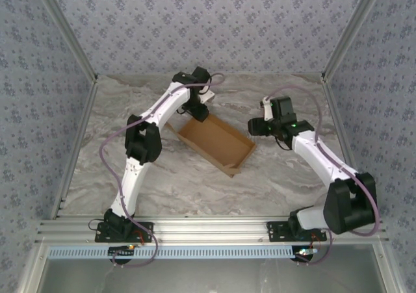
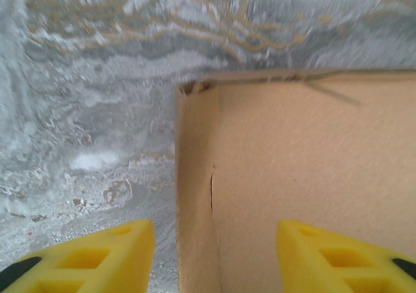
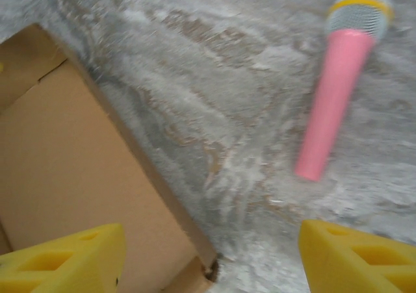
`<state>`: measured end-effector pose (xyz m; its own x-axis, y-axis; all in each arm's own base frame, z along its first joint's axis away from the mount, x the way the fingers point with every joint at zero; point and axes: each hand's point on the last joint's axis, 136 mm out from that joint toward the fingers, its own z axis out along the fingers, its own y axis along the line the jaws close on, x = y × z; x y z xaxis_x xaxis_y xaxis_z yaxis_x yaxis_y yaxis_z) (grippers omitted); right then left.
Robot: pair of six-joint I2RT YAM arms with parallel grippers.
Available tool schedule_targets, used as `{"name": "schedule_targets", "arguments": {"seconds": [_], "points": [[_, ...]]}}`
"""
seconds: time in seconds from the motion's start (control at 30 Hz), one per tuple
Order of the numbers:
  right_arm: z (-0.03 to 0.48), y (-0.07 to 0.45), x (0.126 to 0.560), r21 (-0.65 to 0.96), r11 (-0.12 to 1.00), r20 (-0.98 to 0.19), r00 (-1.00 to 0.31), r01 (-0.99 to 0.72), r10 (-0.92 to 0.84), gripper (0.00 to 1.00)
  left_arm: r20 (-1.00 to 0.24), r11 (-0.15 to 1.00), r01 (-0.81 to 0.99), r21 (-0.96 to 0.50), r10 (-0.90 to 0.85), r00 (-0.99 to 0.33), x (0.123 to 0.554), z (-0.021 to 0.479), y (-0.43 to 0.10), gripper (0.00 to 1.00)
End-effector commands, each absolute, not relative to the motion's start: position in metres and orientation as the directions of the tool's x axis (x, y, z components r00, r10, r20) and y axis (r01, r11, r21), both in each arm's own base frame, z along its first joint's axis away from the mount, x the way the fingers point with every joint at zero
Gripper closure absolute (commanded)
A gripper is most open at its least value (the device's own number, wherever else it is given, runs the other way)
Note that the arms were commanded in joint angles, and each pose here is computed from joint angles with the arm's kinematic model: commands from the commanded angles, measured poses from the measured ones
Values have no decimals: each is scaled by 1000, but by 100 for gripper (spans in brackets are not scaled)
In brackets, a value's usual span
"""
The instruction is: Fold the paper box
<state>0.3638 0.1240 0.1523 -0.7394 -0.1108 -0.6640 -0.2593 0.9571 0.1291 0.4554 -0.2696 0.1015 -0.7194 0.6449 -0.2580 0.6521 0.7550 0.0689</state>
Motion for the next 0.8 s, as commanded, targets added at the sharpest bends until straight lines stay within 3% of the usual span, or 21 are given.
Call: {"name": "schedule_targets", "arguments": {"seconds": [0.0, 0.37, 0.77], "points": [[131, 149, 367, 164, 934, -623, -767, -318, -151, 27, -444, 753, 657, 41, 603, -663, 465, 177, -285, 45], [87, 203, 408, 113, 897, -541, -784, -427, -305, 30, -647, 808, 588, 31, 465, -605, 470, 268, -262, 43], [64, 194, 446, 126, 940, -504, -837, -316, -213, 45, -828, 906, 420, -49, 198, -525, 454, 311, -191, 39]]}}
